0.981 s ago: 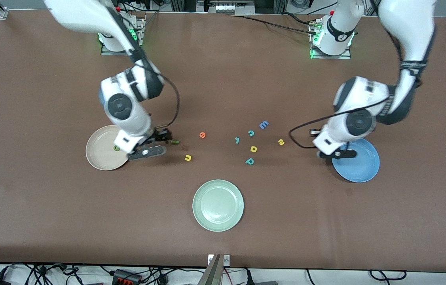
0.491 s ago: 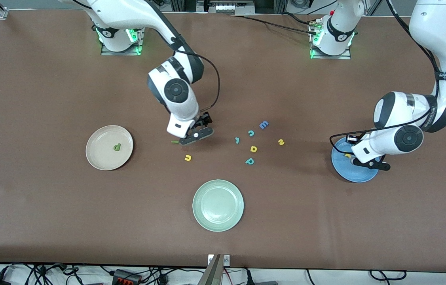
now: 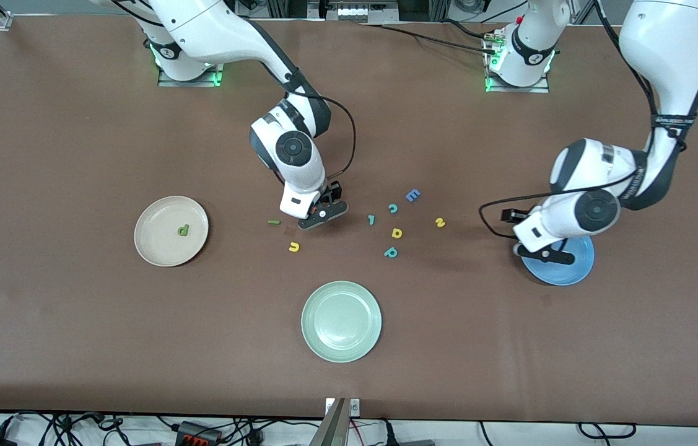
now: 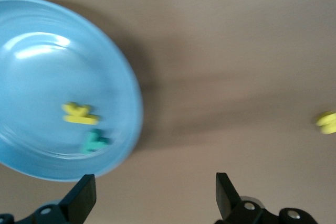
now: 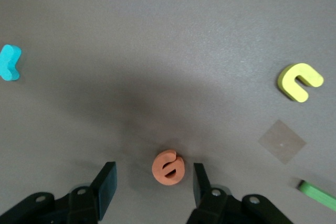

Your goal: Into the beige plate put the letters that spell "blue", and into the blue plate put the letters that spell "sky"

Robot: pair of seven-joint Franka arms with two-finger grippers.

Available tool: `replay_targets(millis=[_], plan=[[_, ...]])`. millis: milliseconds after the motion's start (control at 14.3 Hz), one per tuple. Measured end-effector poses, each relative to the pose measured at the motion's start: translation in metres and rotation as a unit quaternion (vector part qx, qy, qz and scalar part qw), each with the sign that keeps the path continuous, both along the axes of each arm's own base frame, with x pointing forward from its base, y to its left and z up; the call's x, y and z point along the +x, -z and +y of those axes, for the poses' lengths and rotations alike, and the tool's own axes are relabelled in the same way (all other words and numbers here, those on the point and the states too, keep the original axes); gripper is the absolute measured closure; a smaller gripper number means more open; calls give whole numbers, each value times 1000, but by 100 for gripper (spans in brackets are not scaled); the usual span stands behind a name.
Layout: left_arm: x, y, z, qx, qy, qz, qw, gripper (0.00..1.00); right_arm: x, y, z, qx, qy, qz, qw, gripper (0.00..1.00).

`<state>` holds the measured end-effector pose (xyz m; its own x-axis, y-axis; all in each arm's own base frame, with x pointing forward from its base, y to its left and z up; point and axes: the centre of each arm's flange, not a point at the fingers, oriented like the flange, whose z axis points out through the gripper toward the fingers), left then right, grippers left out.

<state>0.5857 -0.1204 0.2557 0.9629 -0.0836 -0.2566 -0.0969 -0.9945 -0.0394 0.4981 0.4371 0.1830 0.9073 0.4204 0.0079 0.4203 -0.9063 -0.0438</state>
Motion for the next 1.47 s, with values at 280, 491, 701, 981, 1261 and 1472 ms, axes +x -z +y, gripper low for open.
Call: replay_targets(millis=[280,491,701,981,1261,1472], plan=[[-12,6,-91,-12,-108,-50,993,0,0,2,0,-1,0,1,1000,51],[-24,49,-133,-33,-164,-53,985,0,1,7,0,-2,-2,2,1000,52],[-33,74,-144,-31,-194,-37,980,0,4,7,0,-2,-1,0,1000,54],[-35,79,-145,-28,-198,-32,979,41,8,6,-3,-3,0,-3,1000,72],[-35,87,-142,-28,-202,-29,979,56,25,2,-19,-7,10,-11,1000,72],[-33,85,-140,-28,-203,-31,978,78,62,-26,-66,-22,52,-1,998,72]])
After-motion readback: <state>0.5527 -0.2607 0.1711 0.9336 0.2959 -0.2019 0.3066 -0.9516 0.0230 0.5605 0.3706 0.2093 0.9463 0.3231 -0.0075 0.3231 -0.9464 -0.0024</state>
